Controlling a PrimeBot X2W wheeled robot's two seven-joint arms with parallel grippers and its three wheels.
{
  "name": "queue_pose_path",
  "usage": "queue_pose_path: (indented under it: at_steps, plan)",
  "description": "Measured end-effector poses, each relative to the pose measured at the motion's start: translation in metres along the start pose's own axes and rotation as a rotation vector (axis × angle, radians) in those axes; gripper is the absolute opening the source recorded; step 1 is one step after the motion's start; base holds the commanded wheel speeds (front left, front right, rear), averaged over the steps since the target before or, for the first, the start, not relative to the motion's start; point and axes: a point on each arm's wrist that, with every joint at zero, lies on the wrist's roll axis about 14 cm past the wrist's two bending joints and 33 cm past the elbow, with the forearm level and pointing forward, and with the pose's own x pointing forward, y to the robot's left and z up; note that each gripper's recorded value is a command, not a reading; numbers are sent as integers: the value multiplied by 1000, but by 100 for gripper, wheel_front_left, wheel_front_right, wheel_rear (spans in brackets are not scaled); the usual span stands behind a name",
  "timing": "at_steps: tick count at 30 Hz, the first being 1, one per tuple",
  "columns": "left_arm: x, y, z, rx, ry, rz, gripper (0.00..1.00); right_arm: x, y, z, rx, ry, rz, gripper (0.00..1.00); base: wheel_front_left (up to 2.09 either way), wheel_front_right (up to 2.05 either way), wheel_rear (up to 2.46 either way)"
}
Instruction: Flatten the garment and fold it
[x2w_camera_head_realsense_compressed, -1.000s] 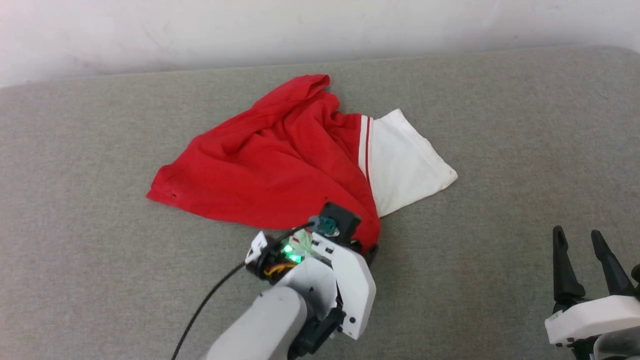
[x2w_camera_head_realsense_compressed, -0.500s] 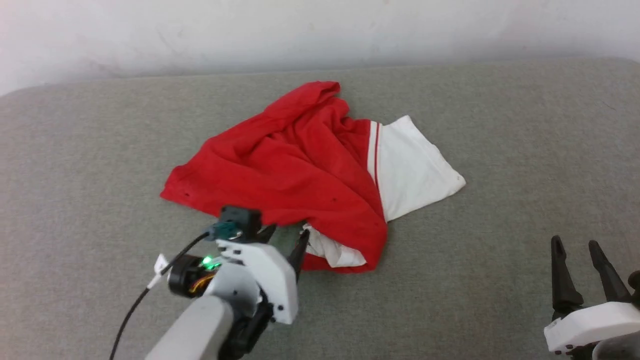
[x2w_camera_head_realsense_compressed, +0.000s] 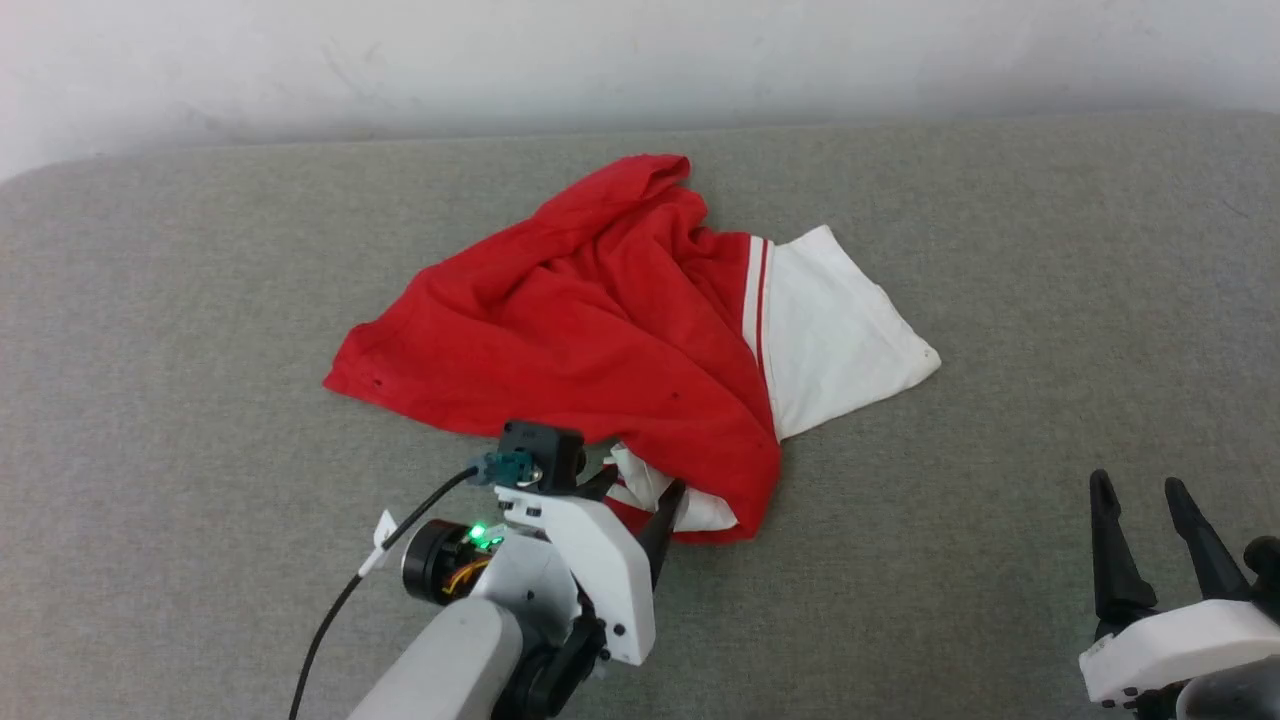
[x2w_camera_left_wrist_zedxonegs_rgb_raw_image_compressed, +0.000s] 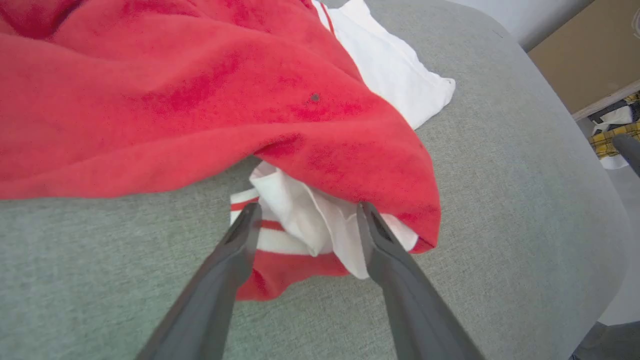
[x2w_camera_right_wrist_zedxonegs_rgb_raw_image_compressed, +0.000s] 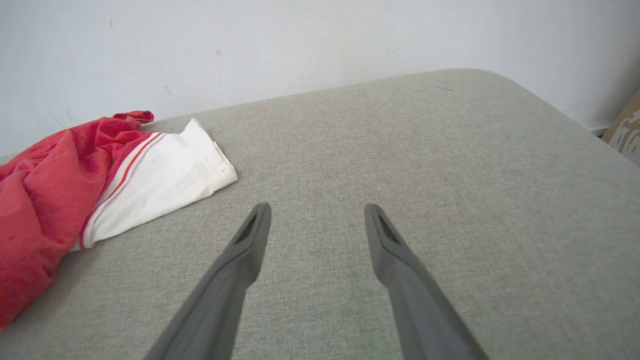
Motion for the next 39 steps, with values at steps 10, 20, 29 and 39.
queue_pose_path:
  at_steps: [10,20,29,39]
  plan:
    - [24,4,-9,15,31,-10,0,0,-10,-11,9,22,-32,100,0,0,0]
    - [-5,17,57,-77,-210,18,0,0,-9,-8,13,10,-29,100,0,0,0]
    - [-105,117,-4,-475,-282,430,0,1,4,-4,21,-4,12,100,0,0,0]
    - [-139,145,-62,-584,-276,622,100,8,17,-5,7,15,49,100,0,0,0]
